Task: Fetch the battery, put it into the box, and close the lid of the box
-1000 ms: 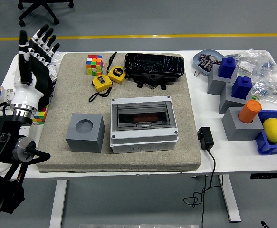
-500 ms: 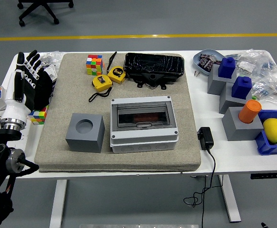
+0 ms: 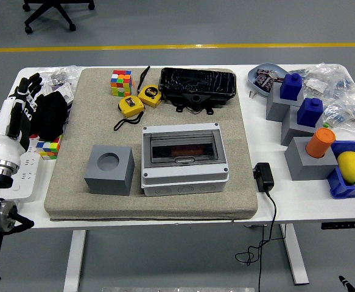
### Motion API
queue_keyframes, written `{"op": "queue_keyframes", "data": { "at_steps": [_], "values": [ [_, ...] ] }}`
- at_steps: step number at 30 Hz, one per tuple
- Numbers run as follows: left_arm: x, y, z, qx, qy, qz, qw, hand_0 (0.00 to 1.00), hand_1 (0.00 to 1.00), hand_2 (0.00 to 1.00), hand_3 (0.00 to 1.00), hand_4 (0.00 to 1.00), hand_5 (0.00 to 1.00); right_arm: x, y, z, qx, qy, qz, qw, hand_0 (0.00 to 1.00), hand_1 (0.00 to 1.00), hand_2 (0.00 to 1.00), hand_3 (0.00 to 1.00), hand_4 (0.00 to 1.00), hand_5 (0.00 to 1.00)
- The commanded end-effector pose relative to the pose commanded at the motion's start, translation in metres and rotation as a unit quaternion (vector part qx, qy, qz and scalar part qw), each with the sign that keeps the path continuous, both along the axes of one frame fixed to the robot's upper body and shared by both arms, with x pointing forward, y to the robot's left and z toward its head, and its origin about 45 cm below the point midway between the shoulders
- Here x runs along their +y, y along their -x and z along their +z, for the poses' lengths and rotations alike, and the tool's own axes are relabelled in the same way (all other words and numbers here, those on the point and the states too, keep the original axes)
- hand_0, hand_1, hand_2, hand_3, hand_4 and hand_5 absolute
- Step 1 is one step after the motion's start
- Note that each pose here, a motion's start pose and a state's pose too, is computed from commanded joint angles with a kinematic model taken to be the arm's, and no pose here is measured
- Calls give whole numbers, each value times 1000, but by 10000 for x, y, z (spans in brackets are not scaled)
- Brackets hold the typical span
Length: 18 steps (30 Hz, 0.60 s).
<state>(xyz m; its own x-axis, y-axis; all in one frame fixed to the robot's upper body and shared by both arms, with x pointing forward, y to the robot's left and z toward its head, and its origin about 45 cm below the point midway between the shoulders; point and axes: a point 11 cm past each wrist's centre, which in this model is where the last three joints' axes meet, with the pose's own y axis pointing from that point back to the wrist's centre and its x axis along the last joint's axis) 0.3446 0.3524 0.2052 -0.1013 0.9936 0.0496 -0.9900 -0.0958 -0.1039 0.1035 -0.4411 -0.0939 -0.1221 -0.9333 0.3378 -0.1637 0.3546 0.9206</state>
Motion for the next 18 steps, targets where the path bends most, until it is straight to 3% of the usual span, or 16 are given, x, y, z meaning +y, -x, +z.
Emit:
{"op": "queue_keyframes", "data": {
  "at_steps": [15,18],
  "values": [
    [51,22,-16,-1,1,9,1000,870,903,850,826,998,998,70,44,-36,9,-6,3,1000,919,821,790,798,998,976],
    [11,4,-3,-3,3,4,1000,870,903,850,826,998,998,54,-8,-19,1,-4,4,1000,919,821,790,798,998,976]
  ]
}}
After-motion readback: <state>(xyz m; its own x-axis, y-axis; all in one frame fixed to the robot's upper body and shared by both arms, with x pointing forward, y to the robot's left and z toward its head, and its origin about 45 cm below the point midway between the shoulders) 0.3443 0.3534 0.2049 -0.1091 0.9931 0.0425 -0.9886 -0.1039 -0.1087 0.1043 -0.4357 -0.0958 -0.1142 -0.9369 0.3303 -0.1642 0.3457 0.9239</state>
